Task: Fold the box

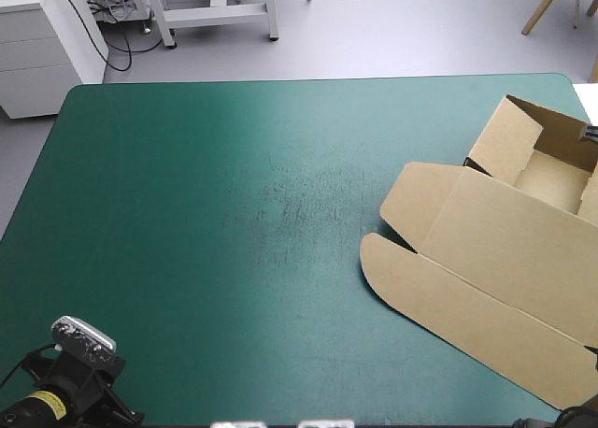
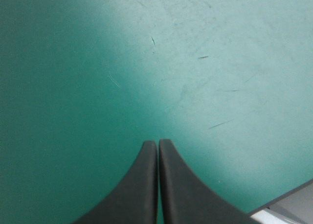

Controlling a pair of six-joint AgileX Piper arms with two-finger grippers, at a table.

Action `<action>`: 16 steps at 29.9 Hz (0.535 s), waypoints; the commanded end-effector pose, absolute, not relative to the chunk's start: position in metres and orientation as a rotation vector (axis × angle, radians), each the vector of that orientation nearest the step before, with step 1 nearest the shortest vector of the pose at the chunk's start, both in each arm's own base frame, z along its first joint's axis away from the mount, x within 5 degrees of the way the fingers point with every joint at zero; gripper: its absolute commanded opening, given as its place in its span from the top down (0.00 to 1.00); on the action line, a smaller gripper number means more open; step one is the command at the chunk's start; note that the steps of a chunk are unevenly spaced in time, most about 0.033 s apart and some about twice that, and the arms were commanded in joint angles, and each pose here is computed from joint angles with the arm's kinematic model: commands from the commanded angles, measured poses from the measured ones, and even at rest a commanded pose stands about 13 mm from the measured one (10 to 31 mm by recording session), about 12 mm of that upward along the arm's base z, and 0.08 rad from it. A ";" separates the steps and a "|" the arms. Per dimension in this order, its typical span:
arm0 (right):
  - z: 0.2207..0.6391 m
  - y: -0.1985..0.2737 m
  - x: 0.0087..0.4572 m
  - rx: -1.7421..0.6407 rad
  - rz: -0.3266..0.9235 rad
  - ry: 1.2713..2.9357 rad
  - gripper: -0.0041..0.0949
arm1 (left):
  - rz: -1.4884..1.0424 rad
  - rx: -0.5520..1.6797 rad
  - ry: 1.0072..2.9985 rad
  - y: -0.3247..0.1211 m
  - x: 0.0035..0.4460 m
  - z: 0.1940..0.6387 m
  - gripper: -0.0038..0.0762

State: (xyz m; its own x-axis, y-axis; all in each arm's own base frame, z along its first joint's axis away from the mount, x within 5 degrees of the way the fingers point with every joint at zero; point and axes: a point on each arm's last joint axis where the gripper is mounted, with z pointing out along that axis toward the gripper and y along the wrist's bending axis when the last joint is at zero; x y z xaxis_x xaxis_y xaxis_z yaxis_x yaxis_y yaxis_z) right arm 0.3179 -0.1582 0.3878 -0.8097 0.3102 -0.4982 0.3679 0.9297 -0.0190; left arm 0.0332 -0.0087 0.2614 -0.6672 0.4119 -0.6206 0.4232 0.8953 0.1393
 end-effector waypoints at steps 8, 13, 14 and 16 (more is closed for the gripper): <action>0.473 -0.097 0.233 0.345 -0.024 2.273 0.97 | -0.038 0.573 2.314 -0.011 0.037 0.272 0.96; 0.465 -0.069 0.186 0.309 -0.044 2.246 0.97 | -0.038 0.573 2.314 -0.011 0.037 0.272 0.96; 0.463 -0.060 0.175 0.273 -0.074 2.245 0.97 | -0.038 0.573 2.314 -0.011 0.037 0.272 0.96; 0.458 -0.042 0.151 0.176 -0.132 2.234 0.97 | -0.038 0.573 2.314 -0.011 0.037 0.272 0.96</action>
State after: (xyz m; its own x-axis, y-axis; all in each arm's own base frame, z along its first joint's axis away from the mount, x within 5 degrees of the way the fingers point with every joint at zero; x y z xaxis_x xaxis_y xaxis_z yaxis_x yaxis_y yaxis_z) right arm 0.1817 -0.0624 0.4504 -0.6795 0.1910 -0.7084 0.2236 0.9735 0.0480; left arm 0.0332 -0.0087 0.2614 -0.6672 0.4119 -0.6206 0.4232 0.8953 0.1393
